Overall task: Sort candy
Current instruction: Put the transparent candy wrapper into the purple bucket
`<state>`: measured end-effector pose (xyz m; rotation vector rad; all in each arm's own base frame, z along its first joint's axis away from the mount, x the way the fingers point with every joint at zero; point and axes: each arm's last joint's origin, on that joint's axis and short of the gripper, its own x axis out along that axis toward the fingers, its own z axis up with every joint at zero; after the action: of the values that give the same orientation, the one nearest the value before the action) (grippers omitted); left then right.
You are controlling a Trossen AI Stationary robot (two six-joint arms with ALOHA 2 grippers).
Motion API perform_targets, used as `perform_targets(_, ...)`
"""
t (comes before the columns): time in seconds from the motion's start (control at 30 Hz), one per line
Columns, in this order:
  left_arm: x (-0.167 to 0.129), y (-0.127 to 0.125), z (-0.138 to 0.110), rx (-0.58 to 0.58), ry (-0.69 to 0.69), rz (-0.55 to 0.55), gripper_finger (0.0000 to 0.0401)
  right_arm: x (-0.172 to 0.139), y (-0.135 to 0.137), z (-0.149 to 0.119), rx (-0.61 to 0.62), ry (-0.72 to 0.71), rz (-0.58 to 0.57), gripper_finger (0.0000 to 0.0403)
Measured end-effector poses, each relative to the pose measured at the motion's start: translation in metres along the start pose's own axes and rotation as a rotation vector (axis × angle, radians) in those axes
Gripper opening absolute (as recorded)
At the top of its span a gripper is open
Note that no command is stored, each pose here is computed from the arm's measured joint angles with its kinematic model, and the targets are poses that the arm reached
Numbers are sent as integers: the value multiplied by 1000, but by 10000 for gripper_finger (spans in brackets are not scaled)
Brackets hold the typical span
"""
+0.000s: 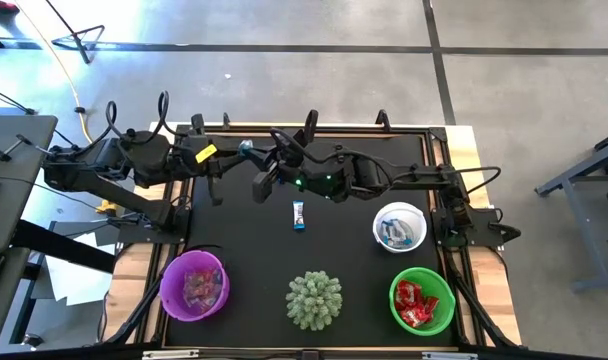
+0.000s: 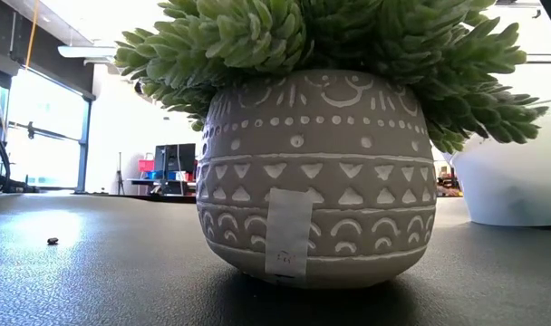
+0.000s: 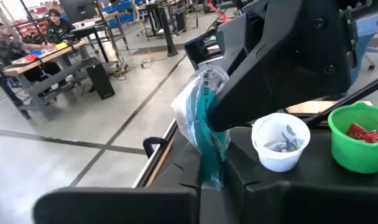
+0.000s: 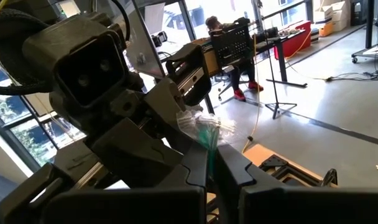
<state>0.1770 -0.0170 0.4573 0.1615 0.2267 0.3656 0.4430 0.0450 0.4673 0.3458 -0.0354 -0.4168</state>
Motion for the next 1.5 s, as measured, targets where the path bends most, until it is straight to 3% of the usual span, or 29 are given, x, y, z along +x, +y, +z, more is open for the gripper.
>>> perform_targets(0.2, 0, 0, 0, -26, 0, -2, 16, -1, 1, 0, 3, 1, 2, 17)
perform_targets(0.6, 0, 0, 0, -52, 3, 4, 5, -2, 4, -3, -22, 14, 8, 150)
perform_targets(0.8, -11, 7, -1, -58, 3, 9, 4, -8, 2, -5, -75, 58, -51, 192)
perform_targets(1.0, -35, 19, -14, -229, 79, -43, 13, -30, 1, 5, -42, 120, -57, 201)
perform_targets(1.13, -50, 17, -29, -385, 247, -248, 15, -37, 2, 1, -27, 176, -57, 201)
perform_targets(1.27, -61, 9, -48, -548, 576, -453, 15, -41, 3, -4, -12, 255, -6, 201)
perform_targets(1.4, -71, 1, -67, -603, 897, -422, 16, -43, 3, -11, 48, 372, 60, 201)
perform_targets(1.5, -76, -4, -76, -599, 1057, -391, 16, -45, 2, -16, 77, 442, 66, 201)
